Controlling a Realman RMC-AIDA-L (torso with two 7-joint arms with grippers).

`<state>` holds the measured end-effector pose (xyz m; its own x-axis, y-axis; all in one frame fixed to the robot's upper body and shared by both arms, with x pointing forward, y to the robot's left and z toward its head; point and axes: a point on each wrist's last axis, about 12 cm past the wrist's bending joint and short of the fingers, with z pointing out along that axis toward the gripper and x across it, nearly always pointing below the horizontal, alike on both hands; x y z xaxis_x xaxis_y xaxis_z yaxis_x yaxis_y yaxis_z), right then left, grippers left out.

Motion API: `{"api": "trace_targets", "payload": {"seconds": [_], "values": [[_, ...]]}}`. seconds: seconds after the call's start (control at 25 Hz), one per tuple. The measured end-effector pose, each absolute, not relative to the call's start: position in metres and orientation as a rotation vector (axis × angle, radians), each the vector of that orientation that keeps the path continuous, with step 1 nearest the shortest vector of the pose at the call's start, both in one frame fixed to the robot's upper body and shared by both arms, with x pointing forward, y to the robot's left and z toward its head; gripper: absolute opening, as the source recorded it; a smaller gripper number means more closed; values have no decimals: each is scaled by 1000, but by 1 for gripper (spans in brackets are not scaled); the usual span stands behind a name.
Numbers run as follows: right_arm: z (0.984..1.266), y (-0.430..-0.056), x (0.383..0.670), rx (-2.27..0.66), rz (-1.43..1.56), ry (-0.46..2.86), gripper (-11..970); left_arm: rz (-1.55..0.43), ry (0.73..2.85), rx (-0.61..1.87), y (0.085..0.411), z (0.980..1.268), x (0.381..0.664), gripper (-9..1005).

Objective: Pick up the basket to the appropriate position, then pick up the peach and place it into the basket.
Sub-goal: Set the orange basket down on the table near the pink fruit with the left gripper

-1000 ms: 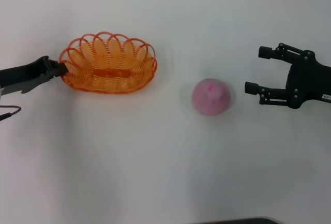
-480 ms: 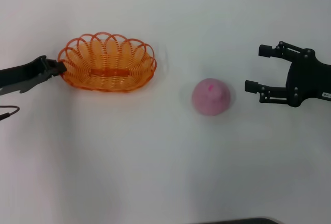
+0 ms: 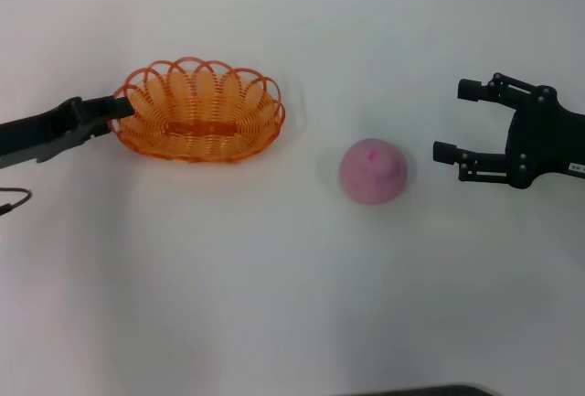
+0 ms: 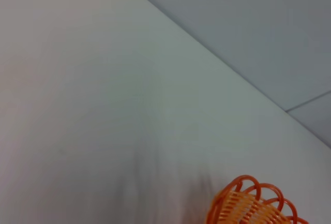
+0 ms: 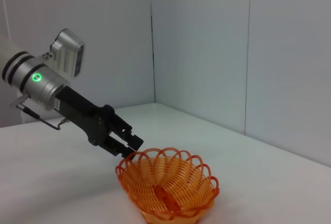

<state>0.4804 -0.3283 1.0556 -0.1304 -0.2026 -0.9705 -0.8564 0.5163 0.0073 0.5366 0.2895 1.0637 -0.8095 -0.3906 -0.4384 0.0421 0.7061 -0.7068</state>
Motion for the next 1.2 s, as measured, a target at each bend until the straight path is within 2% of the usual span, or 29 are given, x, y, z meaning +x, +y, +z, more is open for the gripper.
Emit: {"api": "trace_targets", "payload": {"seconds": [0.16,0.28,0.68,0.84,1.04,1.2], "values": [[1055,-328,480,-919,730,1637,936,-965,2319,-226,302,1063,529,454],[1055,-328,480,-916,729,1638,936,-959,2302,-132,310,1064,522,682],[1053,-328,479,-919,734,1656,937,-938,2208,465,311,1070,496,838],[1053,-330,479,-928,728,1664,937,-953,2120,738,302,1071,486,835],[1052,-332,477,-943,726,1674,937,-968,1984,960,292,1061,473,832],[1049,-332,475,-996,740,1705,938,-960,1912,1045,287,1051,465,832]]}}
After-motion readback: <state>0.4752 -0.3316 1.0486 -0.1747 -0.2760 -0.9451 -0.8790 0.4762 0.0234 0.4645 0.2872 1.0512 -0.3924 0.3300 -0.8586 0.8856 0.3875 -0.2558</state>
